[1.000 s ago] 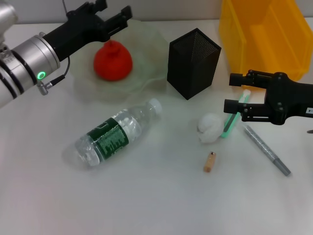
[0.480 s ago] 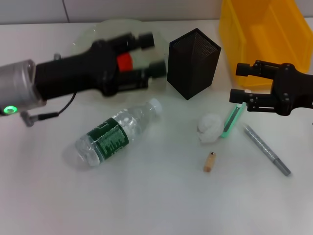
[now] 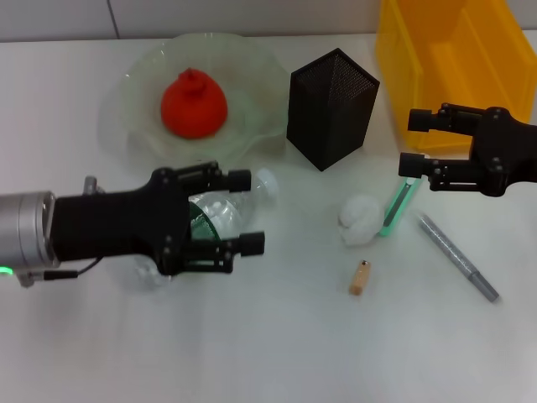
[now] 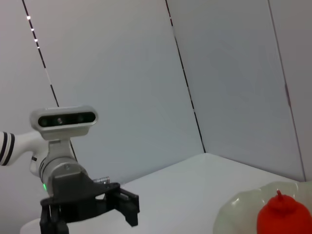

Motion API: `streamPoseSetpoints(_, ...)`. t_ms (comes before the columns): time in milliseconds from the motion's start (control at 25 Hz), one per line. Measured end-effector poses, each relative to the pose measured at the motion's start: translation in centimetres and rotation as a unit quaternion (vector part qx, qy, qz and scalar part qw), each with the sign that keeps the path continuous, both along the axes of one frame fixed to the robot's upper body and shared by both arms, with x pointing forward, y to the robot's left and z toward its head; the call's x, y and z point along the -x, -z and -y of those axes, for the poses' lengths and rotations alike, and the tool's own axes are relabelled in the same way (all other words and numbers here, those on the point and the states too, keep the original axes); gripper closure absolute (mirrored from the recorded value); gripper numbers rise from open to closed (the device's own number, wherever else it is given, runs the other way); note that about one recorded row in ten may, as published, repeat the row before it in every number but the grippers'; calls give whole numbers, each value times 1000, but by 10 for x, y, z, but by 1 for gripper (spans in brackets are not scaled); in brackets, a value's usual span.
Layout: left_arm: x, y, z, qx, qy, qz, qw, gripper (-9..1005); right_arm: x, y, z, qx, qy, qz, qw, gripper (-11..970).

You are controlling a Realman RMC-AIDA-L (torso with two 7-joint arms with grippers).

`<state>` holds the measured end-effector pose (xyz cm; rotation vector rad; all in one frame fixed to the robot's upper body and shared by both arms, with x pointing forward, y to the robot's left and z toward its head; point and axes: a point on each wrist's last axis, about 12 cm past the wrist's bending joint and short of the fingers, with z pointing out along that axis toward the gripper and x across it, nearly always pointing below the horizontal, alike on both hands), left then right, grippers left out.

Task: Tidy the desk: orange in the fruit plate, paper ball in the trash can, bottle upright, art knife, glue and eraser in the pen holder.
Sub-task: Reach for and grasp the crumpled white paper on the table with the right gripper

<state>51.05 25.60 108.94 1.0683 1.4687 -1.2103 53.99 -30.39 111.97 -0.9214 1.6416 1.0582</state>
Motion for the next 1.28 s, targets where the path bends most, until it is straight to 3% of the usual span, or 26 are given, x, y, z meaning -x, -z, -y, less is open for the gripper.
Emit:
streamPoseSetpoints(160, 4, 5, 0, -4, -4, 7, 1000, 148, -4, -8, 0, 1, -8, -10, 1000, 204)
streamPoseSetpoints(200, 5, 6, 0, -6, -6, 13, 1000, 148, -11, -22, -2, 9, -22, -27, 999, 204)
streamPoseSetpoints(280, 5, 7, 0, -6, -7, 16, 1000, 149, -14, -31, -3, 20, -30, -41, 999, 205)
streamPoseSetpoints(320, 6, 7, 0, -7, -8, 18, 1000, 149, -23, -45, -10, 61, -44, -80, 994, 205)
streamPoseSetpoints(360, 6, 8, 1, -7, -8, 21, 1000, 149, -23, -45, -10, 61, -44, -80, 994, 206)
streamPoseSetpoints(400, 6, 10, 3, -9, -9, 24, 1000, 149, -34, -60, -20, 131, -54, -127, 982, 206)
streamPoseSetpoints(480, 6, 10, 4, -10, -9, 25, 1000, 149, -39, -65, -26, 160, -57, -141, 975, 207)
streamPoseSetpoints(600, 6, 12, 6, -13, -10, 27, 1000, 149, -54, -76, -50, 271, -63, -170, 945, 208)
streamPoseSetpoints(800, 6, 14, 7, -18, -7, 23, 1000, 149, -67, -65, -78, 362, -58, -139, 920, 210)
streamPoseSetpoints(1280, 6, 16, 8, -27, -4, 18, 999, 149, -67, -30, -112, 408, -74, -74, 907, 214)
